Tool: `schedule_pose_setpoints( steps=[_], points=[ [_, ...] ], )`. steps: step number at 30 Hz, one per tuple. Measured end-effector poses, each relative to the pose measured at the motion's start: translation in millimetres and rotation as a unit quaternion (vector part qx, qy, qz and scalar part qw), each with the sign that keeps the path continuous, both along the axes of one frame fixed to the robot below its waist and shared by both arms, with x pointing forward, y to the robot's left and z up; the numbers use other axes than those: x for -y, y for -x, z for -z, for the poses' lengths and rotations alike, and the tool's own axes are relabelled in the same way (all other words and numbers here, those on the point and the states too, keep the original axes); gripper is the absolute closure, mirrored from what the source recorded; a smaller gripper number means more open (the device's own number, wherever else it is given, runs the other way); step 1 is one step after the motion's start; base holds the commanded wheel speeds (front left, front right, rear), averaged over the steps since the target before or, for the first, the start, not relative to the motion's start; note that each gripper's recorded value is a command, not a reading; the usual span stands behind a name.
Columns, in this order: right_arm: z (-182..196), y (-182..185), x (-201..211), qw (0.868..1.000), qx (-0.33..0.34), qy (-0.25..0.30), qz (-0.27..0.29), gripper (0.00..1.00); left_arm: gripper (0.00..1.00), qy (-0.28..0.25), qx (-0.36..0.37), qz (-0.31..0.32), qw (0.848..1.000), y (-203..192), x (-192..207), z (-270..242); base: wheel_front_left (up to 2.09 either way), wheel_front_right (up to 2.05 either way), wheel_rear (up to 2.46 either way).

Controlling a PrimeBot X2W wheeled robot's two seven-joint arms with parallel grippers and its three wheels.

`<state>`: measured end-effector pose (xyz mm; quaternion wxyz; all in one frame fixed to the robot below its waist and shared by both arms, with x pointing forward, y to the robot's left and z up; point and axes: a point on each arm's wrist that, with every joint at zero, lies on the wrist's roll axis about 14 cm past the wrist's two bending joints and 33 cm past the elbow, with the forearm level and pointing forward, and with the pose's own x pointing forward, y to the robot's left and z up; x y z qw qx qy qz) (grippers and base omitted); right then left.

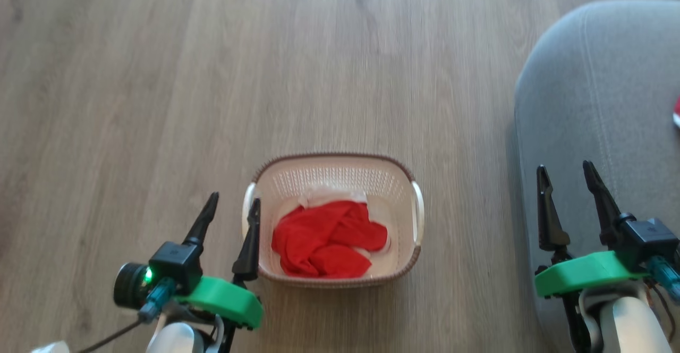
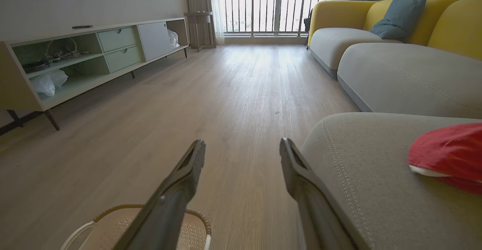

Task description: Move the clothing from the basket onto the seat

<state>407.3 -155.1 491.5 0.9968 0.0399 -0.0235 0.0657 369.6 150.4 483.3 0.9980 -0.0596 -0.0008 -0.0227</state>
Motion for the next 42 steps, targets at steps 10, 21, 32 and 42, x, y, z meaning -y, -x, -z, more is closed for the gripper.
schedule_pose_setpoints(
  steps=[10, 21, 32, 42],
  points=[
    [35.8, -35.7, 7.6, 0.999, -0.035, 0.011, 0.011, 0.00, 0.00, -0.027, -0.067, 0.087, 0.994, -45.2, 36.0, 58.1, 0.00, 0.00, 0.00],
    [116.7, -62.2, 24.7, 0.993, -0.114, 0.024, 0.029, 0.00, 0.00, -0.122, -0.175, 0.246, 0.946, -94.4, 83.5, 186.9, 0.00, 0.00, 0.00],
    [173.9, -43.2, 50.7, 0.979, -0.191, 0.018, 0.062, 0.00, 0.00, -0.187, -0.248, 0.369, 0.876, -108.4, 121.0, 305.2, 0.00, 0.00, 0.00],
    [191.7, -21.8, 70.0, 0.968, -0.230, 0.006, 0.095, 0.00, 0.00, -0.253, -0.301, 0.448, 0.803, -91.9, 131.7, 388.4, 0.00, 0.00, 0.00]
  ],
)
